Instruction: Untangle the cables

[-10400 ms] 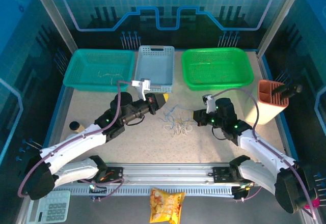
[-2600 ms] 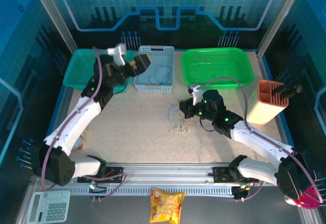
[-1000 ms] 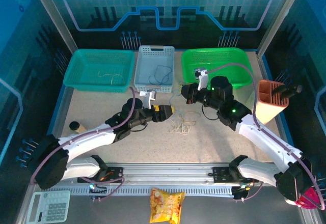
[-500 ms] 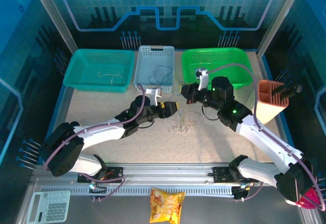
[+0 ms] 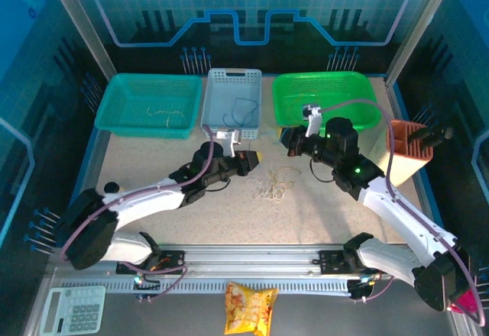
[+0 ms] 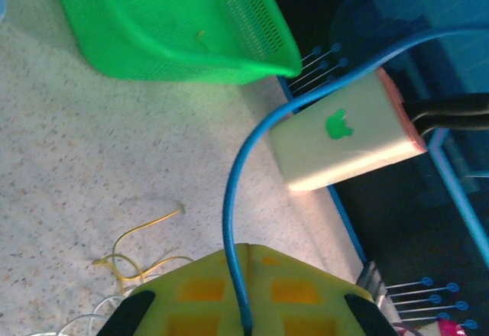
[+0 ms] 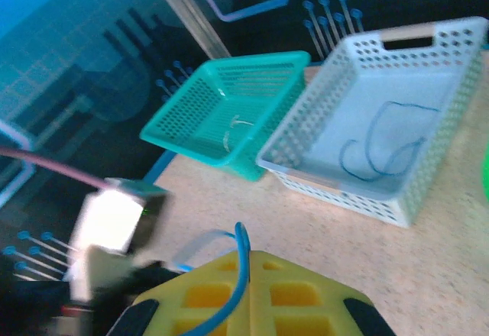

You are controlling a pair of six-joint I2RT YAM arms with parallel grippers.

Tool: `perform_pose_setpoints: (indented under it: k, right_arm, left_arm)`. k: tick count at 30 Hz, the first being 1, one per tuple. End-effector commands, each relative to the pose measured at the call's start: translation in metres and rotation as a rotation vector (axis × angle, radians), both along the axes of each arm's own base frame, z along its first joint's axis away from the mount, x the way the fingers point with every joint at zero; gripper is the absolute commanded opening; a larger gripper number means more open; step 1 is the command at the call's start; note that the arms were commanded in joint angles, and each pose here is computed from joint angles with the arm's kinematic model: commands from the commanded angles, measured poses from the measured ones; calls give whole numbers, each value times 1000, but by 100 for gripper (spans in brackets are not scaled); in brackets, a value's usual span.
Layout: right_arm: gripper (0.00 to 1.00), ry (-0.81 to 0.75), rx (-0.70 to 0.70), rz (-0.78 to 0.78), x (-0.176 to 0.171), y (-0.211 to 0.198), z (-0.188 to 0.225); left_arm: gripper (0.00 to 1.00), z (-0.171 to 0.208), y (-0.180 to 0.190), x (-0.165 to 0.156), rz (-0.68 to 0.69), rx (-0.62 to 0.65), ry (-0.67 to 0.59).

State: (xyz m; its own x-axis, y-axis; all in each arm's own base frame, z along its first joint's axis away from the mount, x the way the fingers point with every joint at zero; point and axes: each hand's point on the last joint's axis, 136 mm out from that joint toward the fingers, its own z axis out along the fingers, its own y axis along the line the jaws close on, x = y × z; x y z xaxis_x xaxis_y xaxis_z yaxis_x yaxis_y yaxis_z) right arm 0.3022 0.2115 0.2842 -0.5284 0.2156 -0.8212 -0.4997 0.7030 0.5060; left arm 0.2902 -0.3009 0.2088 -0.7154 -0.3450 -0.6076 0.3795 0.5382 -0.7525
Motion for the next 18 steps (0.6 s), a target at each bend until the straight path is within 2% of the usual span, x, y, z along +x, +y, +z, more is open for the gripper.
perform_pose_setpoints:
  k: [1,8,13,18]
  right_arm:
    - [0,33,-50,-35,4,-17,-23]
    - [0,116,-96,-46,11,-24,-69]
    - [0,184,-101,-29,6,-17,-103]
    - [0,224,-103,6,-7,-3,-125]
  left_arm:
    - [0,68,17,-9,-7,-60,-124]
    - [0,190,65,-18,13,-242,-285]
    - [0,264,76,-14,2,-334,-381]
    - [0,313,71,7,-6,-360,-441]
